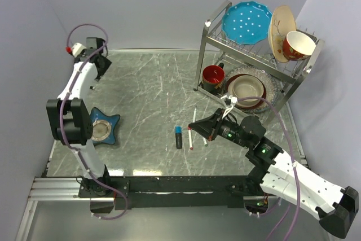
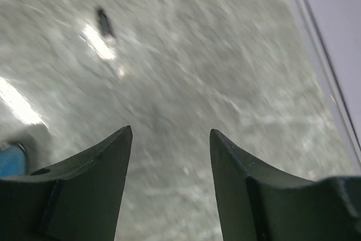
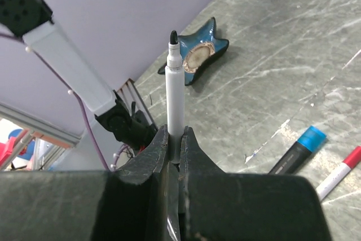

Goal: Insert the pens into the pen caps

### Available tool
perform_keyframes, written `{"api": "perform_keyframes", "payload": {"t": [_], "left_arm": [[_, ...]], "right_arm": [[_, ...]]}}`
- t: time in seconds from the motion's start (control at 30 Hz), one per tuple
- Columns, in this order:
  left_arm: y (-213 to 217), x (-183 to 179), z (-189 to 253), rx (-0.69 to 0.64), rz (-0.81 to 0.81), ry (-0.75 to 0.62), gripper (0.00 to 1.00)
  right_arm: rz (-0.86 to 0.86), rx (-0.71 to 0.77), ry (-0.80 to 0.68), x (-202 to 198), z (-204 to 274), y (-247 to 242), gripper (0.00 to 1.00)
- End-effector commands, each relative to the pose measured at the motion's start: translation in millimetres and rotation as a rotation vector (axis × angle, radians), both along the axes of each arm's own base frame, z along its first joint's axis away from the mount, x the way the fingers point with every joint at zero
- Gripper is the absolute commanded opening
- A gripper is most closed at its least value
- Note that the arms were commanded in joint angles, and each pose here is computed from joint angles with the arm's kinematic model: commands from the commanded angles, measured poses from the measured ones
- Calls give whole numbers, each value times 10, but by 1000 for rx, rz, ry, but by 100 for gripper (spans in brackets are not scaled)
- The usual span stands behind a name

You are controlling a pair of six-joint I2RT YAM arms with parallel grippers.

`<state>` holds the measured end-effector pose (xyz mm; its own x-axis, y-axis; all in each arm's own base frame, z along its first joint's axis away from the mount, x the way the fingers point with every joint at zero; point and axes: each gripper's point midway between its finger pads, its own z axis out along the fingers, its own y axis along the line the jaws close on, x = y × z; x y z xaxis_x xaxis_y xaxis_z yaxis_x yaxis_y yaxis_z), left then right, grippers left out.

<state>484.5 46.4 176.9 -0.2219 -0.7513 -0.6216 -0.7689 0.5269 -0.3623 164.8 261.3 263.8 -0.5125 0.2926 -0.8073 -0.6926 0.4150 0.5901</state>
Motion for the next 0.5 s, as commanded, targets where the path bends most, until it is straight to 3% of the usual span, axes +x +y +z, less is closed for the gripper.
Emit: {"api": "perform_keyframes", "payload": {"t": [0.0,0.17,0.33,0.47], "left_arm": [[492,30,-95,20,65,49,62],[734,238,-266,119,-2,86,62],[822,397,-467,108,-192,114,64],[860,530,-478,203,-314,101,61]], "right_arm": [[13,-4,-28,-1,15,32,0],[19,-9,-27,0,-1,47,0],[2,-13,-34,13,0,16,0],[-9,-10,-39,18,15,-4,0]]}}
